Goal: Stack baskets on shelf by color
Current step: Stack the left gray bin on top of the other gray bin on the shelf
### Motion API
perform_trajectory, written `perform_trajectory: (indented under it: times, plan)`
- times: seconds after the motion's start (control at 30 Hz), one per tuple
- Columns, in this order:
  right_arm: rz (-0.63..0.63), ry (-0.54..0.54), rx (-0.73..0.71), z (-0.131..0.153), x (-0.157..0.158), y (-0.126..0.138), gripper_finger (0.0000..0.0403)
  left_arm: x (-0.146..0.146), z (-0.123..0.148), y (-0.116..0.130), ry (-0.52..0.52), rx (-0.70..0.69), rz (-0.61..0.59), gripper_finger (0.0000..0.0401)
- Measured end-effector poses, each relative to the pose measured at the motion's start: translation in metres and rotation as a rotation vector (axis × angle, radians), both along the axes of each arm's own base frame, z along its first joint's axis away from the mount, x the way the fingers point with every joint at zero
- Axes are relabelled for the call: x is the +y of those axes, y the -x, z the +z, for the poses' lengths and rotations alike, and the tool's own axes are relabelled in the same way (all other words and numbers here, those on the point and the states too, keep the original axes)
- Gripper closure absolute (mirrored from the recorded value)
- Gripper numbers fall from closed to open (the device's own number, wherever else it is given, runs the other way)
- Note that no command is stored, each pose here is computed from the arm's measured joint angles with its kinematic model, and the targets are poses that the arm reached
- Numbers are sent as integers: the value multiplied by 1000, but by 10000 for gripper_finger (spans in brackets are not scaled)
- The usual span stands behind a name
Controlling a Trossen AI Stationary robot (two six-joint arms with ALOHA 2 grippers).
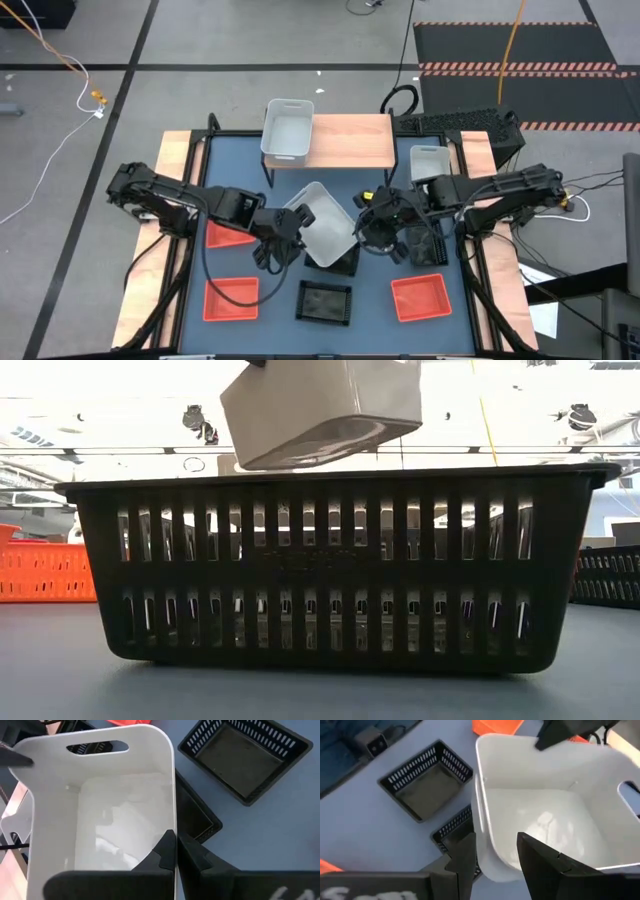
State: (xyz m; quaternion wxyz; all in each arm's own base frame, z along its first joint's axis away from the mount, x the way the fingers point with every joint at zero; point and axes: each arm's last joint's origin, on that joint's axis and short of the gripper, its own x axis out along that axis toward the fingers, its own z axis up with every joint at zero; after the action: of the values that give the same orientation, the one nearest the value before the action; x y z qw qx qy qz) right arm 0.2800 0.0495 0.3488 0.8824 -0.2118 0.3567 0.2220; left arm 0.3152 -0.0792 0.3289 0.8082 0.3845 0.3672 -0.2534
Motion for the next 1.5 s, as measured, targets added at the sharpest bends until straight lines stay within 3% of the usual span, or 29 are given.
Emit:
perform_trajectory:
  times: [0.27, 0.5, 0.63, 0.77, 0.87, 1.0, 1.13, 1.23, 1.37, 1.5]
  plan:
    - [18, 23, 14, -22, 0, -2, 285, 9, 0, -3, -1, -5, 22, 396]
    - [25, 28, 50, -29, 0, 0, 392, 9, 3, -7, 8, -59, 23, 392]
    - [-20, -18, 79, -30, 0, 1, 399, 8, 7, -11, 33, -110, 37, 391]
    - [-137, -117, 118, -28, 0, 4, 400, 7, 12, -15, 123, -167, 161, 386]
    - [-230, -208, 146, -27, 3, 5, 400, 8, 15, -17, 187, -196, 248, 354]
    - [-333, -254, 150, -28, 12, 4, 401, 3, 20, -21, 263, -249, 306, 277]
    - [-509, -195, 66, -25, 16, 3, 402, -4, 25, -22, 306, -299, 296, 194]
    - [-552, -156, 38, -25, 19, 5, 402, -6, 29, -24, 324, -344, 288, 150]
    - [-563, -165, 16, -24, 19, 3, 402, 2, 30, -26, 327, -361, 341, 135]
    - [-575, -177, -4, -22, 17, 1, 402, 13, 21, -28, 340, -290, 424, 155]
